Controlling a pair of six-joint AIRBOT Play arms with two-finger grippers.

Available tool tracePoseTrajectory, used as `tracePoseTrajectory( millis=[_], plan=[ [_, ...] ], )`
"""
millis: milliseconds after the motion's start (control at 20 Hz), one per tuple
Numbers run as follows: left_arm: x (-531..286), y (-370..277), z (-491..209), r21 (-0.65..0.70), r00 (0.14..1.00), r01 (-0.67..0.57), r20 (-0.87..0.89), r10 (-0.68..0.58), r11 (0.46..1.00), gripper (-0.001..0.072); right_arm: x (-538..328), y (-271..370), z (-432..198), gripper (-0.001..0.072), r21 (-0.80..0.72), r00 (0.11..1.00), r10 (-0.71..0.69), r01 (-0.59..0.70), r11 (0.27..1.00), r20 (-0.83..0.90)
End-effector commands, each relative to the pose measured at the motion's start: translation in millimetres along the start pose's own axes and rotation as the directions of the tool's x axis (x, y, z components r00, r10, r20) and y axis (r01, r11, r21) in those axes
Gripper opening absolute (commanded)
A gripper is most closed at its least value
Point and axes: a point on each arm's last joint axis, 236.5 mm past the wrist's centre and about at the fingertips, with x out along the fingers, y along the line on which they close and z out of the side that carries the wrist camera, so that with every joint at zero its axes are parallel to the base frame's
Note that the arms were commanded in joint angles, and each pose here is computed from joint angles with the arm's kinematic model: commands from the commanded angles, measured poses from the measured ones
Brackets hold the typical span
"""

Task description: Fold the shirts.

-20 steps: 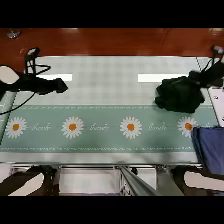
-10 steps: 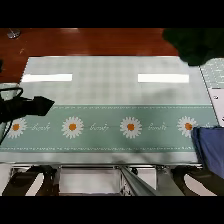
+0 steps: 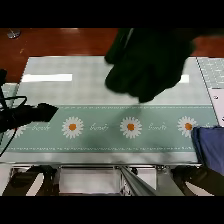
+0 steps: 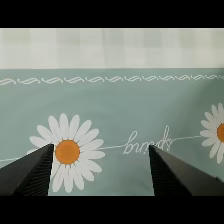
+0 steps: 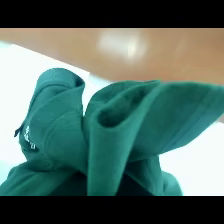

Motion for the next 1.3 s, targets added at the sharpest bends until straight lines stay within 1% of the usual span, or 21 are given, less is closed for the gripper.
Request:
tracePoseTrajectory(
  millis=[0, 150, 300, 350, 400, 450, 500, 550, 650, 700, 750, 850, 900, 950, 1000, 1100, 1150, 1200, 1250],
  plan=[
    [10, 4, -4, -0.020, 0.999, -0.001, -0.041, 0.000, 1.000, 0.0700, 87, 62, -82, 0.0031, -0.031, 0.960, 0.091, -0.102, 0.994, -0.265],
    [20, 8, -8, -0.035, 0.997, -0.007, -0.078, 0.004, 0.999, 0.0700, 176, 123, -152, 0.0031, 0.028, 0.884, 0.206, -0.214, 0.976, -0.420],
    [32, 13, -13, -0.053, 0.992, -0.014, -0.127, 0.007, 0.998, 0.0700, 234, 179, -213, 0.0032, 0.187, 0.781, 0.349, -0.295, 0.937, -0.519],
    [36, 15, -15, -0.059, 0.990, -0.017, -0.143, 0.008, 0.998, 0.0700, 243, 193, -226, 0.0074, 0.254, 0.744, 0.403, -0.314, 0.915, -0.533],
    [40, 17, -17, -0.066, 0.987, -0.020, -0.161, 0.009, 0.998, 0.0700, 248, 205, -235, 0.0409, 0.306, 0.707, 0.456, -0.339, 0.889, -0.541],
    [44, 18, -19, -0.072, 0.984, -0.022, -0.176, 0.009, 0.997, 0.0700, 249, 204, -235, 0.0622, 0.312, 0.691, 0.477, -0.361, 0.879, -0.543],
    [47, 20, -20, -0.066, 0.982, -0.023, -0.189, 0.010, 0.998, 0.0700, 246, 190, -229, 0.0620, 0.309, 0.691, 0.469, -0.353, 0.883, -0.551],
    [49, 21, -22, -0.030, 0.980, -0.017, -0.200, 0.010, 0.999, 0.0701, 239, 164, -215, 0.0620, 0.302, 0.700, 0.448, -0.332, 0.894, -0.557],
    [52, 25, -24, 0.051, 0.977, -0.012, -0.212, 0.023, 0.999, 0.0700, 212, 91, -181, 0.0620, 0.318, 0.747, 0.393, -0.253, 0.914, -0.536],
    [53, 33, -25, 0.044, 0.975, -0.029, -0.220, 0.038, 0.999, 0.0700, 193, 52, -165, 0.0620, 0.343, 0.774, 0.369, -0.208, 0.916, -0.515],
    [55, 40, -31, 0.026, 0.967, -0.039, -0.253, 0.044, 0.999, 0.0700, 169, 6, -152, 0.0620, 0.357, 0.806, 0.321, -0.147, 0.923, -0.497],
    [66, 58, -52, -0.053, 0.940, -0.065, -0.339, 0.043, 0.996, 0.0700, 123, -81, -152, 0.0620, 0.379, 0.861, 0.167, 0.032, 0.925, -0.479],
    [75, 59, -64, -0.130, 0.928, -0.053, -0.374, 0.000, 0.990, 0.0699, 104, -114, -165, 0.0619, 0.400, 0.870, 0.101, 0.116, 0.909, -0.482],
    [86, 50, -72, -0.229, 0.917, -0.008, -0.390, -0.084, 0.973, 0.0699, 88, -140, -186, 0.0619, 0.437, 0.873, 0.052, 0.191, 0.879, -0.486],
    [96, 33, -83, -0.316, 0.890, 0.066, -0.411, -0.199, 0.946, 0.0699, 79, -154, -211, 0.0619, 0.488, 0.874, 0.033, 0.239, 0.840, -0.486],
    [109, 4, -105, -0.417, 0.805, 0.180, -0.458, -0.377, 0.891, 0.0699, 75, -152, -270, 0.0619, 0.598, 0.871, 0.066, 0.278, 0.752, -0.488],
    [116, -4, -114, -0.444, 0.774, 0.197, -0.477, -0.417, 0.874, 0.0699, 78, -140, -301, 0.0619, 0.643, 0.863, 0.108, 0.279, 0.713, -0.494],
    [123, -10, -114, -0.453, 0.764, 0.219, -0.472, -0.441, 0.864, 0.0699, 82, -126, -327, 0.0619, 0.670, 0.855, 0.142, 0.276, 0.689, -0.499],
    [134, -16, -107, -0.473, 0.776, 0.233, -0.436, -0.455, 0.850, 0.0699, 87, -111, -347, 0.0619, 0.695, 0.848, 0.179, 0.269, 0.667, -0.499]
  ],
)
